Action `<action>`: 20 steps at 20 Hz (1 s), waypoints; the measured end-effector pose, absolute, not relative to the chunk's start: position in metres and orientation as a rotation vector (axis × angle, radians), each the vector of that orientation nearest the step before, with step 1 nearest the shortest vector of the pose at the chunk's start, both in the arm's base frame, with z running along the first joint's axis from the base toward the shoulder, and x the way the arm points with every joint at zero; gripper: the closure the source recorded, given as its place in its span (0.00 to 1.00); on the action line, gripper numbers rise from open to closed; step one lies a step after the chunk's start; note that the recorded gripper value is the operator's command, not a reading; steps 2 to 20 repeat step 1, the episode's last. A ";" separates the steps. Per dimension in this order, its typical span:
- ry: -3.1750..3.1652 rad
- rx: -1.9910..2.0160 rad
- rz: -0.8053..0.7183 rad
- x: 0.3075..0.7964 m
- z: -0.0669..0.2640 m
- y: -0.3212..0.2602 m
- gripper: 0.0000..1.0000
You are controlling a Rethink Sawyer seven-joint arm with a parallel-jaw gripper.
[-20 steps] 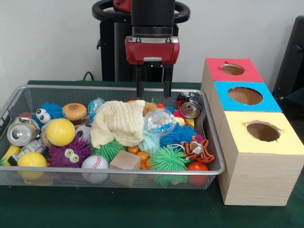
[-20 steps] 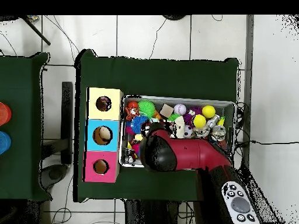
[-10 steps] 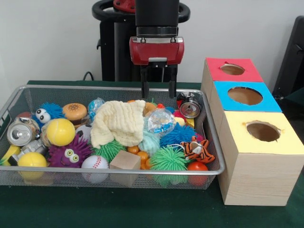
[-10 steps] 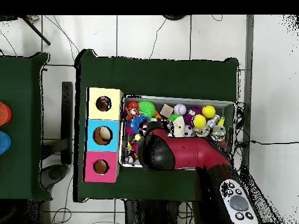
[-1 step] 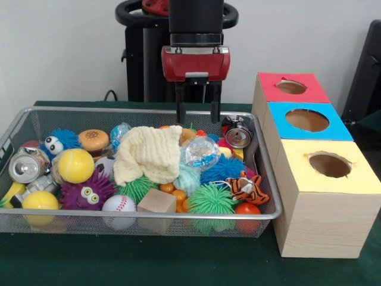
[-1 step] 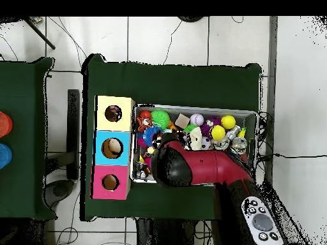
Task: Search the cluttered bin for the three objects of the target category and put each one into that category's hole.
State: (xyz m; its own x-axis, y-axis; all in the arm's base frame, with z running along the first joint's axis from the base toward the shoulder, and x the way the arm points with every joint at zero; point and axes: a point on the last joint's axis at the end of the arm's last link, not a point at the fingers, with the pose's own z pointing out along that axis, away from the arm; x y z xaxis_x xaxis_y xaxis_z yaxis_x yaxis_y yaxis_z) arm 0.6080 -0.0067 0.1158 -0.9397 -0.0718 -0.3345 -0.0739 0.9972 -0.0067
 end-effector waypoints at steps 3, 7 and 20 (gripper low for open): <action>2.799 -0.104 0.008 0.608 0.116 -0.007 0.00; 2.799 -0.104 0.008 0.608 0.116 -0.007 0.00; 2.799 -0.104 0.008 0.608 0.116 -0.007 0.00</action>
